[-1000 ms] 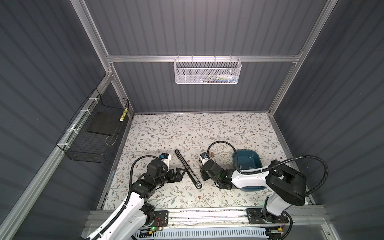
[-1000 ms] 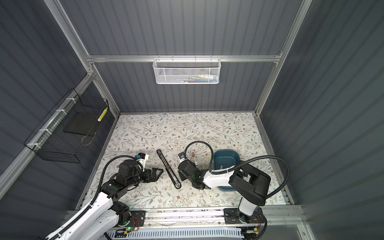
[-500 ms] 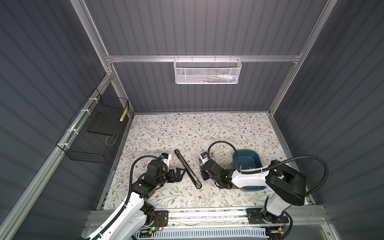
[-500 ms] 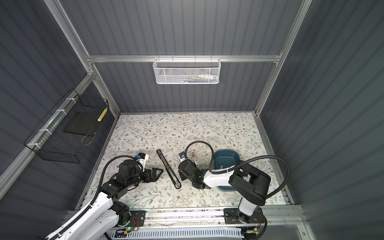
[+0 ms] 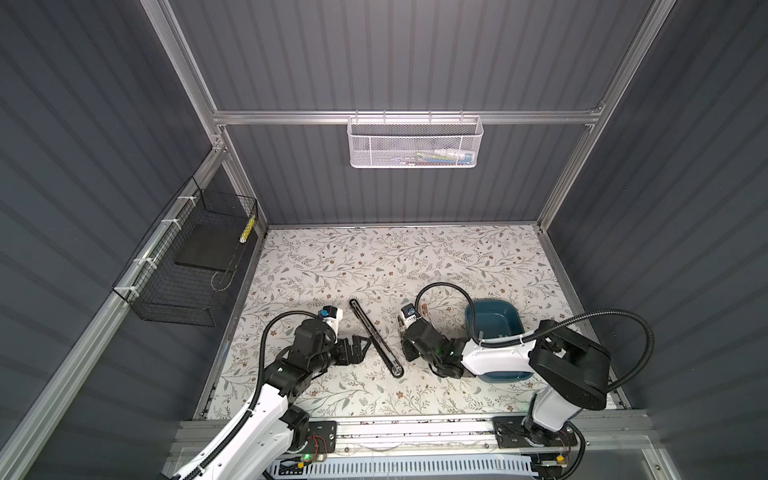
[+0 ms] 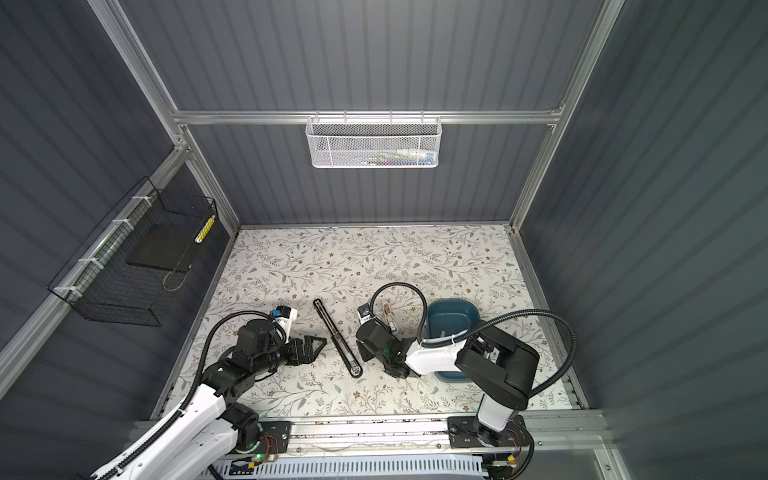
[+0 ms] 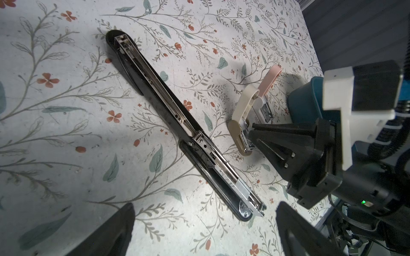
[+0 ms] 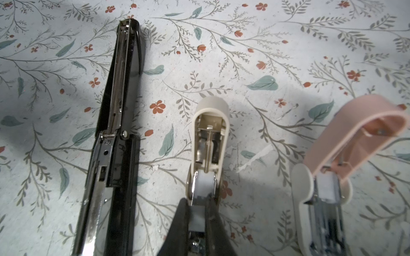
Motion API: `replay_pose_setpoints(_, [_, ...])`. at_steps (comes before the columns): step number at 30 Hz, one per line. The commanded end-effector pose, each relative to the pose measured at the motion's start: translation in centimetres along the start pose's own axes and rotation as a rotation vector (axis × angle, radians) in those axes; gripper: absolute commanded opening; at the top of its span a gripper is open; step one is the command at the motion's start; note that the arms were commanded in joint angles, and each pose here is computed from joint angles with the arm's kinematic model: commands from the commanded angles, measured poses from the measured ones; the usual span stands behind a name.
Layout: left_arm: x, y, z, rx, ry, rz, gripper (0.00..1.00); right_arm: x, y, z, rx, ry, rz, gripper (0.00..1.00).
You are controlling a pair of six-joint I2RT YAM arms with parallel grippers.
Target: Load the staples into the stapler
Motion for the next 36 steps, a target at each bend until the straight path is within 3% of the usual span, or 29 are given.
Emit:
replay_pose_setpoints(1, [-0.06, 0.09, 0.20, -0.016, 0.004, 0.002, 0.99, -0.41, 0.14, -0.28, -0.011, 0.005, 0.003, 0.11])
replay_pose_setpoints(36, [-0.06, 0.07, 0.16, -0.016, 0.004, 0.003, 0.99, 0.06, -0.49, -0.45, -0.013, -0.006, 0.027, 0.10])
Point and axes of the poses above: each gripper's point midway between its finger pads, its own x axis back along the fingers, its own y axis along the line the jaws close on, z = x × y, the point moved 1 cm from there along x, back along the fingers, and after that the axes turned 5 degrees about -x, right-handed, at the moved point
